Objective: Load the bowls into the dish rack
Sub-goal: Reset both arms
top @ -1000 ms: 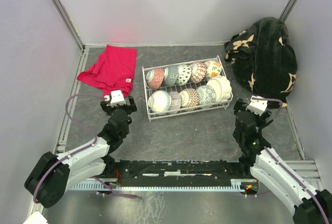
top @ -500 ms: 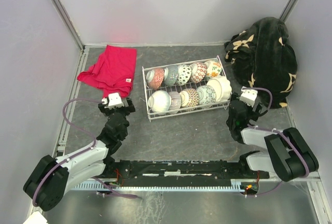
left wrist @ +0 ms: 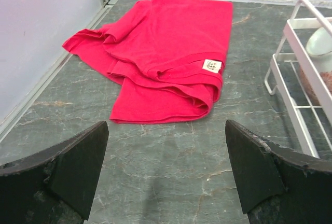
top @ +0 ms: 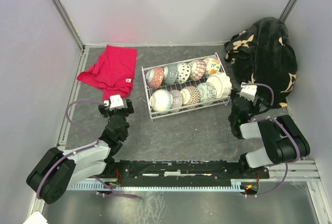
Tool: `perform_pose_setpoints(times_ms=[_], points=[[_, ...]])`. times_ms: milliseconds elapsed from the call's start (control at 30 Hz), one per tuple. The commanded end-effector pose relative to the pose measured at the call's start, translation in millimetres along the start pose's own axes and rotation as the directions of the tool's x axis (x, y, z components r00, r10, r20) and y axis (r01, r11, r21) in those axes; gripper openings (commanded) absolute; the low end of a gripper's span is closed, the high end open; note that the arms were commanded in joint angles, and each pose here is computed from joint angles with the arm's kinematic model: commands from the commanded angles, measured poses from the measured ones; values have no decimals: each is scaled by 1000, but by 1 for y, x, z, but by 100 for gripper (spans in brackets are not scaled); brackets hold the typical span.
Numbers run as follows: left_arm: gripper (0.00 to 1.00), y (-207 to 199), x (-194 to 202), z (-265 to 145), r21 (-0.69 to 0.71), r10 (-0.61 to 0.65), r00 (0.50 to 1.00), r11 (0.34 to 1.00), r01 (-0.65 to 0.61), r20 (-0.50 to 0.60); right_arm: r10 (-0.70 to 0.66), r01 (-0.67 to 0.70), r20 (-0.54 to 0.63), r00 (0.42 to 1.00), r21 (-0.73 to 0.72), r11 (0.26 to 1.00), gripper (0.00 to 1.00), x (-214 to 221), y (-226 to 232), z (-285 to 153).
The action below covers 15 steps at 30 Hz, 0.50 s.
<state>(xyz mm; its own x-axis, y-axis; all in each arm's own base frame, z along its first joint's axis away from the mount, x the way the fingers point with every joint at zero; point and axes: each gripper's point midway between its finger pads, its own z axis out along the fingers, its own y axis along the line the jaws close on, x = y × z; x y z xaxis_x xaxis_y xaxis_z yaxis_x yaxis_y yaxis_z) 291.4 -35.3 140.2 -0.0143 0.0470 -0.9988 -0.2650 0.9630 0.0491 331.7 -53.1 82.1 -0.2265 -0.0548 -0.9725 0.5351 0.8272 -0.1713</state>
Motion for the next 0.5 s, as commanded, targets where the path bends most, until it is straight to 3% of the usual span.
perform_pose_setpoints(times_ms=[0,233,300,400,467], points=[[99,19,-9,5,-89,-10,998,996,16,62,21,-5,83,996,-181,984,100,-23,35,-1],[99,23,8,15,-80,-41,999,996,44,33,28,-10,61,998,-281,960,100,-12,42,-2],[99,23,12,20,-82,-40,999,996,42,21,37,4,123,992,-315,949,100,-17,52,1],[99,20,17,25,-63,-35,999,997,34,-1,-4,18,49,999,-306,952,100,-9,52,3],[99,20,17,26,-49,-40,999,998,40,0,6,15,69,998,-302,953,100,-13,51,3]])
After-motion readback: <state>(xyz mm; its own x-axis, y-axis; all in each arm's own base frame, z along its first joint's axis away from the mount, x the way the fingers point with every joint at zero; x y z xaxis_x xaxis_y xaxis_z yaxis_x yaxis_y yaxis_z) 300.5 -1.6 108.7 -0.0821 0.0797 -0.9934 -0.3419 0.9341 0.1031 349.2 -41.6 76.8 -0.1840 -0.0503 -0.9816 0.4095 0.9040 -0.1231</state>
